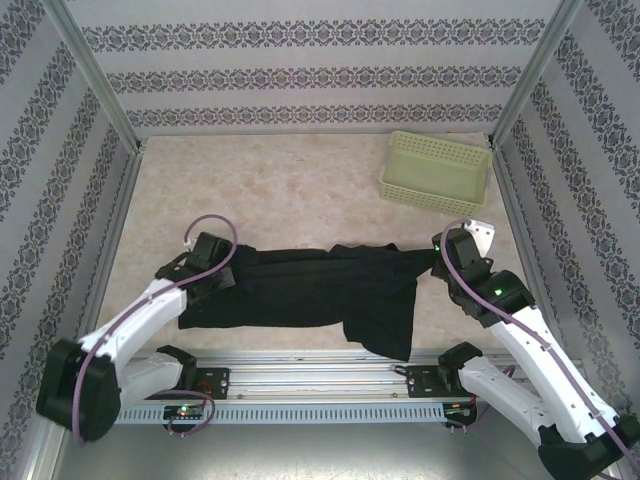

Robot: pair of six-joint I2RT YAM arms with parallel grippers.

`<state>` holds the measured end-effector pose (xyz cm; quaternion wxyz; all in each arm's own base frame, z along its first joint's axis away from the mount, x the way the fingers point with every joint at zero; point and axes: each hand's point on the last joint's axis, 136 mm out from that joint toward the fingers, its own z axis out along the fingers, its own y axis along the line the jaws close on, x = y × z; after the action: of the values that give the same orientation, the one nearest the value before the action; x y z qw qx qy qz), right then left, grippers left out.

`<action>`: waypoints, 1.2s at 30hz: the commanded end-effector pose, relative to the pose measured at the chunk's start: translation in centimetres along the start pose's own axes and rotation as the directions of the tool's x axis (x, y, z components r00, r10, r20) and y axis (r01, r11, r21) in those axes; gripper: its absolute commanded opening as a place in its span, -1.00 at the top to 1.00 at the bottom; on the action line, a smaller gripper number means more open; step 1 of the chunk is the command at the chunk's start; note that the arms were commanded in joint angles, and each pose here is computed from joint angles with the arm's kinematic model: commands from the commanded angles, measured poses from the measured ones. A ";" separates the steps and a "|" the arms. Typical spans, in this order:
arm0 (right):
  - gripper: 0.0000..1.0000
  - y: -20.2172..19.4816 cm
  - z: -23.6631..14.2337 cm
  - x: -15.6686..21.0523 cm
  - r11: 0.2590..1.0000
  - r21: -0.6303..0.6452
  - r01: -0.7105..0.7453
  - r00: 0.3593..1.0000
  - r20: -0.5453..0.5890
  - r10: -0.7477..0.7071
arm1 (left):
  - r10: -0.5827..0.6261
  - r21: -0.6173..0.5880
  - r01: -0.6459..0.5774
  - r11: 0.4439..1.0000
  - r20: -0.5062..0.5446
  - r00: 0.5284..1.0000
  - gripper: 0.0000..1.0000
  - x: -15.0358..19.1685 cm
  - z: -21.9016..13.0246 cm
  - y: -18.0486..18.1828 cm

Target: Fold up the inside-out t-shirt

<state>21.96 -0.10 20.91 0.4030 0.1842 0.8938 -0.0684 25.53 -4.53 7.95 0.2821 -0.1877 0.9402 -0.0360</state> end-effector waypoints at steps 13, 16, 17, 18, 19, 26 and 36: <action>1.00 -1.1 -0.6 -0.7 1.000 -0.006 0.012 1.000 0.013 -0.012 | 0.095 0.011 -0.095 0.995 -0.100 0.990 0.16 0.2 0.6 -1.7; 1.00 -0.9 -0.6 -0.6 1.000 -0.016 0.006 1.000 0.012 -0.006 | 0.178 0.024 -0.177 0.984 -0.024 0.984 0.09 -0.7 -1.3 -4.4; 1.00 -0.9 -0.6 -0.6 1.000 -0.016 0.005 1.000 0.012 -0.004 | 0.213 0.011 -0.213 0.977 -0.015 0.977 0.08 -0.6 -1.7 -5.3; 1.00 -1.0 -0.6 -0.5 1.000 -0.015 0.004 1.000 0.011 -0.004 | 0.249 0.002 -0.249 0.969 -0.010 0.969 0.08 -0.5 -1.9 -6.2; 1.00 -0.9 -0.5 -0.5 1.000 -0.017 0.003 1.000 0.010 -0.003 | 0.274 -0.002 -0.275 0.962 -0.014 0.961 0.07 -0.3 -1.9 -7.0; 1.00 -1.0 -0.5 -0.5 1.000 -0.012 0.006 1.000 0.010 -0.006 | 0.459 -0.065 -0.464 0.883 -0.088 0.884 0.10 3.5 -0.8 -10.7; 1.00 -1.1 -0.5 -0.3 1.000 -0.011 0.004 1.000 0.011 -0.004 | 0.513 -0.240 -0.533 0.811 -0.148 0.846 0.01 4.7 1.6 -9.0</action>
<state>21.35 -0.84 21.39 0.4042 0.1797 0.8948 -0.0606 25.38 -16.63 5.22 0.2104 0.0583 0.9699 0.1080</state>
